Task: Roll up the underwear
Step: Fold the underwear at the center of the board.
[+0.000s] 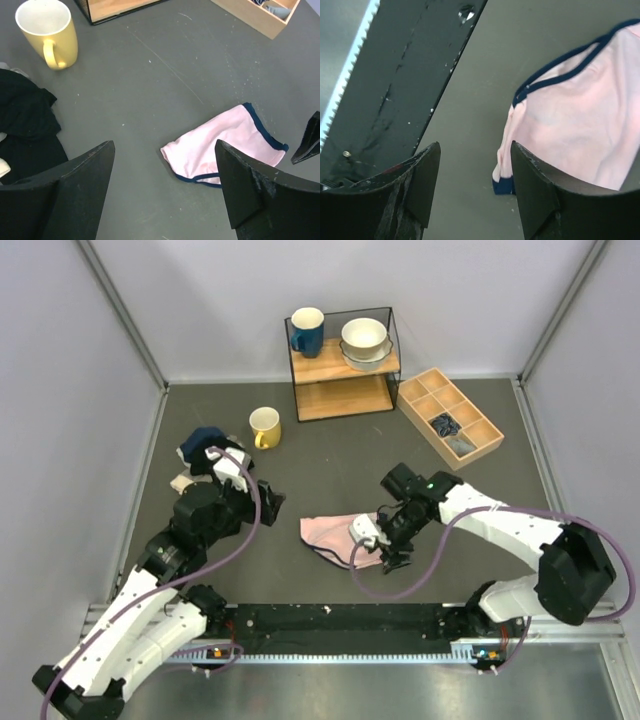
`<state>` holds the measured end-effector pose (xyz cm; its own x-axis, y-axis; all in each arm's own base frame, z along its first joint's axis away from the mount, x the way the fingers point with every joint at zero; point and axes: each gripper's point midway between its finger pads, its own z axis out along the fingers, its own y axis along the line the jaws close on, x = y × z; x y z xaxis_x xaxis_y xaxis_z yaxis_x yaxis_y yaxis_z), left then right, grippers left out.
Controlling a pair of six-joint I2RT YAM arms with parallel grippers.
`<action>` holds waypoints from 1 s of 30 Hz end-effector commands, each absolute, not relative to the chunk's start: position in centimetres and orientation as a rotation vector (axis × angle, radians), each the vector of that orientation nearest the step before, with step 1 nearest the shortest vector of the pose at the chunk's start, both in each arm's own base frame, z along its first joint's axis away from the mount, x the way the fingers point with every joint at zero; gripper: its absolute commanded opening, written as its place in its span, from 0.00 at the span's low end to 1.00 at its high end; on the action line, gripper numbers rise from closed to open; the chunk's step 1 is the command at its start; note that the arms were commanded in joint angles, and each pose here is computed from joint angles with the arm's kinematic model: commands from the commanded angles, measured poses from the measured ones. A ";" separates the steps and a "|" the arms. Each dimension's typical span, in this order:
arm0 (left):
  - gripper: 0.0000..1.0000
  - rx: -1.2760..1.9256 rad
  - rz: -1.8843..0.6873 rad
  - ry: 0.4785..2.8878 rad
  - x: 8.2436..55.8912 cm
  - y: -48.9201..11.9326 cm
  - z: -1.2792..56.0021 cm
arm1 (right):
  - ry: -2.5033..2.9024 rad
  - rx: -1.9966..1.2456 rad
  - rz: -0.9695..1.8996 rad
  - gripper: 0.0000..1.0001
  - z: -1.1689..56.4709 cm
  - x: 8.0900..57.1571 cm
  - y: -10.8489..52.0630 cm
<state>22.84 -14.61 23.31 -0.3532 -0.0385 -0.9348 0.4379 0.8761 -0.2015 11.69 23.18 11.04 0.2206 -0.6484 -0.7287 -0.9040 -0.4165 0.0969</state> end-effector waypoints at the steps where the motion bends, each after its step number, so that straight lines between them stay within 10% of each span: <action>1: 0.84 0.405 -0.538 1.974 21.5 -15.4 21.2 | 1.232 -2.320 0.778 0.57 8.6 12.9 24.8; 18: 0.61 0.342 -1.172 2.040 19.6 -23.7 16.7 | 1.348 -2.478 0.508 0.44 1.5 13.6 23.9; 30: 0.38 0.433 -1.422 2.150 20.6 -30.9 14.1 | 1.395 -2.432 0.472 0.08 1.6 13.8 24.2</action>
<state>19.49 -27.34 10.25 -0.8618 -0.0157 -0.5071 0.4228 0.5301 -0.7350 14.03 24.14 1.65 0.4876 -0.7644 -0.4219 -0.8610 -0.5009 -0.0875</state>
